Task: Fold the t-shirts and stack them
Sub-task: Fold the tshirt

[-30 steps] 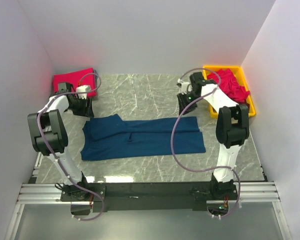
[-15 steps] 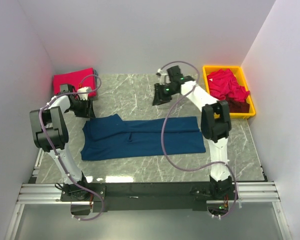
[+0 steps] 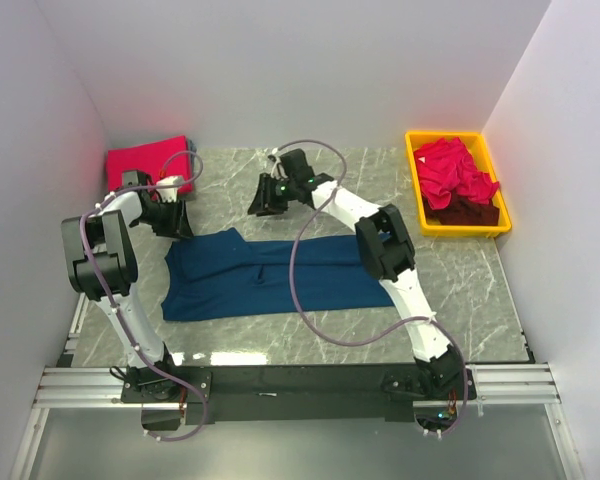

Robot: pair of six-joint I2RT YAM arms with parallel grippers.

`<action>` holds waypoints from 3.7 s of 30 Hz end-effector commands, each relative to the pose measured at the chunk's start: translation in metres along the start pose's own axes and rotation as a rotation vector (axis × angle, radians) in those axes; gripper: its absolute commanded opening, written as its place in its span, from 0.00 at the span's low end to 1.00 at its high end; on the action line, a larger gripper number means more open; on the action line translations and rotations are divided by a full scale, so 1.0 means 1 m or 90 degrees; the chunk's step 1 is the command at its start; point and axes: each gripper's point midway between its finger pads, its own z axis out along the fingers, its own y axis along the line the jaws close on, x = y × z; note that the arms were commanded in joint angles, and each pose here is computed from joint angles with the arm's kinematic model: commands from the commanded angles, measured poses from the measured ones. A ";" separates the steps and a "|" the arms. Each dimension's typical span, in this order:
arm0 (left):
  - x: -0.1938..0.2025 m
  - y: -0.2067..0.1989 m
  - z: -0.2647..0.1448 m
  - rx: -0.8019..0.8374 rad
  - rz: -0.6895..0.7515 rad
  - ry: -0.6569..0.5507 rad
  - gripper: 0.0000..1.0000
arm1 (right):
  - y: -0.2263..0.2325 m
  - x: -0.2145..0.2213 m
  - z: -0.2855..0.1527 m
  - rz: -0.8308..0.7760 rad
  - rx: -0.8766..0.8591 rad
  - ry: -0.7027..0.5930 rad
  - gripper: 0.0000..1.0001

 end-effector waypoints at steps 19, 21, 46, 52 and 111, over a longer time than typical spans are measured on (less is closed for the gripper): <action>0.001 -0.007 0.000 0.019 0.004 -0.010 0.45 | 0.029 0.039 0.065 0.041 -0.016 -0.005 0.47; 0.000 -0.007 0.001 0.022 0.002 -0.011 0.44 | 0.027 0.042 0.067 0.042 -0.017 -0.001 0.47; -0.017 -0.010 0.000 0.043 -0.006 -0.023 0.19 | 0.045 0.041 0.067 0.036 -0.106 0.022 0.00; -0.038 -0.029 -0.027 0.065 0.019 -0.077 0.01 | 0.078 0.020 0.027 -0.022 -0.133 -0.001 0.00; 0.114 -0.082 -0.091 0.062 0.222 0.024 0.01 | 0.106 0.166 -0.051 -0.089 -0.119 0.127 0.00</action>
